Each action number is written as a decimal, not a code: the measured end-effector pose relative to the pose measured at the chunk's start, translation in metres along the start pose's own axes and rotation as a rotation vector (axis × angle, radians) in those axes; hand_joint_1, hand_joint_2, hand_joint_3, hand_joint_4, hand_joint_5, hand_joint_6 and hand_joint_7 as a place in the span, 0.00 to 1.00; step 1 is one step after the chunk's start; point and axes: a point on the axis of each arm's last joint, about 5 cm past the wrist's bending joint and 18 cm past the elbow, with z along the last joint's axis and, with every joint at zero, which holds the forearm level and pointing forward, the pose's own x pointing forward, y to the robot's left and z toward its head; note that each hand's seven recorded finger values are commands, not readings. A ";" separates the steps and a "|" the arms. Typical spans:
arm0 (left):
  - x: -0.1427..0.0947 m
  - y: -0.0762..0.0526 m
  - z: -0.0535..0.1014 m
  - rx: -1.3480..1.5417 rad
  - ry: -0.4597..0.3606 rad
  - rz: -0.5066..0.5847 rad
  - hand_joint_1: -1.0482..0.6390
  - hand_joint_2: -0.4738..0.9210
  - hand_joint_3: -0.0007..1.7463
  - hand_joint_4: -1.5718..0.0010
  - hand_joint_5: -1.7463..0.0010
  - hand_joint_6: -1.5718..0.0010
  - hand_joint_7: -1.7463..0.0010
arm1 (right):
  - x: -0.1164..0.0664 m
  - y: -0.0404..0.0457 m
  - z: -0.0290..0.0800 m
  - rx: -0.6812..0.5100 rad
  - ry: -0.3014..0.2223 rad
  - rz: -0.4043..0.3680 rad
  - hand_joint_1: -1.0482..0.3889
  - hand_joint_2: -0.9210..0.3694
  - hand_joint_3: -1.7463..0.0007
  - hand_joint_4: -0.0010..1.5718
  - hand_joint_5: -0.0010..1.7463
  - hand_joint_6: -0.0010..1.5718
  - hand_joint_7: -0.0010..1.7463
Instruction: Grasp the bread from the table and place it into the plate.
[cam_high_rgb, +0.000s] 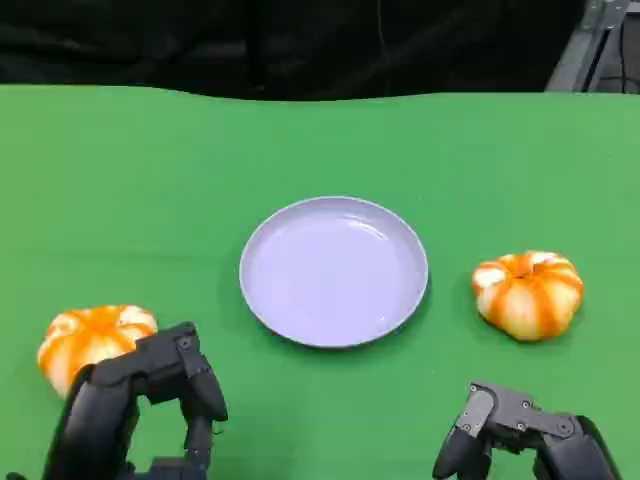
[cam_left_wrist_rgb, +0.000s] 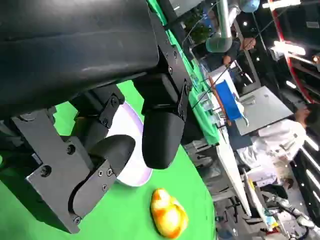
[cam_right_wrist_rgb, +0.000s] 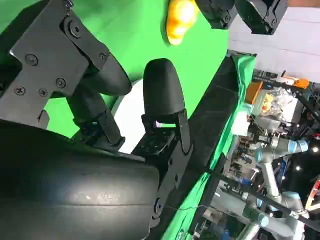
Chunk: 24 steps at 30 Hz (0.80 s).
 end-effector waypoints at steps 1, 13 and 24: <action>0.000 0.000 0.000 0.000 0.000 0.000 0.61 0.43 1.00 0.39 0.00 0.45 0.05 | 0.000 0.0000 0.000 0.000 0.000 0.000 0.74 0.58 0.06 0.55 1.00 0.54 0.81; 0.000 0.000 0.000 0.000 0.000 0.002 0.60 0.43 1.00 0.40 0.00 0.45 0.06 | 0.000 0.0003 0.000 -0.002 -0.001 0.001 0.74 0.58 0.06 0.56 1.00 0.54 0.81; 0.001 0.005 -0.001 0.007 0.027 0.038 0.57 0.61 0.66 0.58 0.29 0.60 0.46 | 0.000 0.0023 0.001 0.000 -0.004 0.001 0.74 0.57 0.06 0.56 1.00 0.53 0.81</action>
